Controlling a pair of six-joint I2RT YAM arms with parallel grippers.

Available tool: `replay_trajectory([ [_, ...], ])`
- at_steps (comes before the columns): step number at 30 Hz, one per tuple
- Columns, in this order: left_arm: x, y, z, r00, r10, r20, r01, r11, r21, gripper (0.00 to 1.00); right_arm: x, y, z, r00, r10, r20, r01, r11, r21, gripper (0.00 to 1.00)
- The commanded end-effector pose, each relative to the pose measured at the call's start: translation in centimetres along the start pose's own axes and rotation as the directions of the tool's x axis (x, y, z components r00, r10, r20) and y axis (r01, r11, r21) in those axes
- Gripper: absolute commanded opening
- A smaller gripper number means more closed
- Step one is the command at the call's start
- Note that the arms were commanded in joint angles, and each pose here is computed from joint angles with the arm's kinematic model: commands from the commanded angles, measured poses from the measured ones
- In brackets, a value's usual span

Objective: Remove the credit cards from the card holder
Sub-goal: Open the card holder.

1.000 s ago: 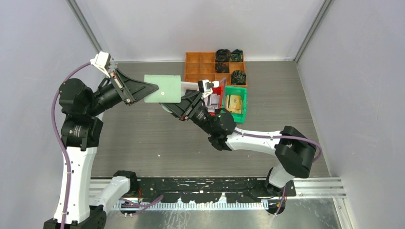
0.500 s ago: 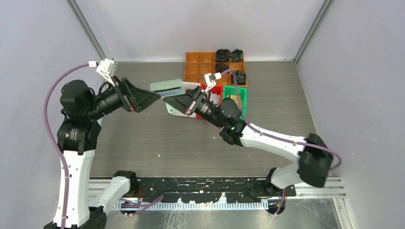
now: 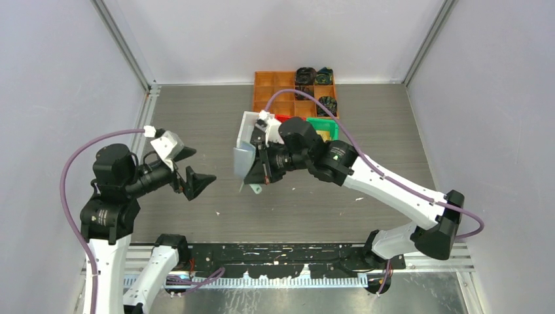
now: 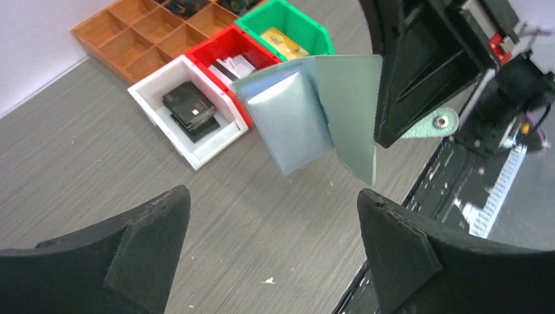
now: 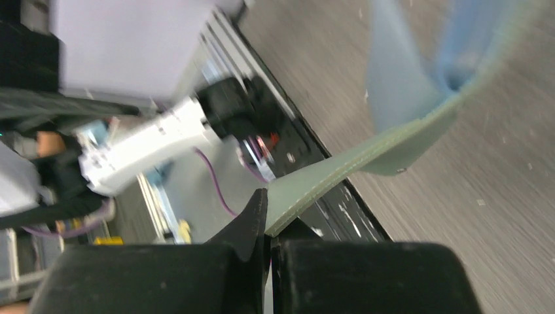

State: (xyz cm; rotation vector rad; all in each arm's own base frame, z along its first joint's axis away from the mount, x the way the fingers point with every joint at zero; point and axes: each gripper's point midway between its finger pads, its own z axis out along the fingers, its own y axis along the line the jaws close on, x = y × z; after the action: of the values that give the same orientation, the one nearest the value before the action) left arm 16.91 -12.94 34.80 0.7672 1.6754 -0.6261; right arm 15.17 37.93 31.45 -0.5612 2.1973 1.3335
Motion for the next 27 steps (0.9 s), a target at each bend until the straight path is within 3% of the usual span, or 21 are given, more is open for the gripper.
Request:
replay_trajectory([
  [1, 0.5, -1.9, -0.6, 0.983, 0.185, 0.018, -0.186, 0.976, 0.116, 0.97, 2.1, 1.7, -2.5, 0.963, -0.207, -0.171, 0.197, 0.977, -0.078, 0.01],
  [10, 5.3, -1.8, -0.7, 0.884, 0.467, -0.001, -0.461, 0.874, 0.155, 0.95, 4.8, 5.5, -3.0, 0.875, -0.390, -0.287, 0.302, 0.903, -0.305, 0.01],
  [13, 5.7, -2.7, -0.7, 0.847, 0.530, 0.052, -0.530, 0.829, 0.178, 0.95, 5.4, 7.2, -3.5, 0.851, -0.439, -0.288, 0.313, 0.865, -0.391, 0.01],
  [21, 4.1, -5.1, -0.9, 0.802, 0.557, 0.216, -0.595, 0.779, 0.200, 0.93, 5.4, 10.4, -3.0, 0.824, -0.497, -0.271, 0.304, 0.793, -0.528, 0.01],
  [23, 3.1, -4.9, -1.1, 0.806, 0.549, 0.222, -0.588, 0.788, 0.183, 0.93, 5.6, 10.7, -2.9, 0.810, -0.520, -0.271, 0.323, 0.782, -0.534, 0.01],
  [25, 2.8, -6.5, -1.7, 0.813, 0.526, 0.250, -0.579, 0.775, 0.253, 0.94, 6.0, 11.0, -2.5, 0.797, -0.539, -0.271, 0.335, 0.770, -0.544, 0.01],
  [27, 2.9, -8.6, -2.4, 0.851, 0.445, 0.277, -0.522, 0.775, 0.356, 0.95, 6.6, 11.2, -1.8, 0.780, -0.560, -0.279, 0.348, 0.759, -0.551, 0.01],
])
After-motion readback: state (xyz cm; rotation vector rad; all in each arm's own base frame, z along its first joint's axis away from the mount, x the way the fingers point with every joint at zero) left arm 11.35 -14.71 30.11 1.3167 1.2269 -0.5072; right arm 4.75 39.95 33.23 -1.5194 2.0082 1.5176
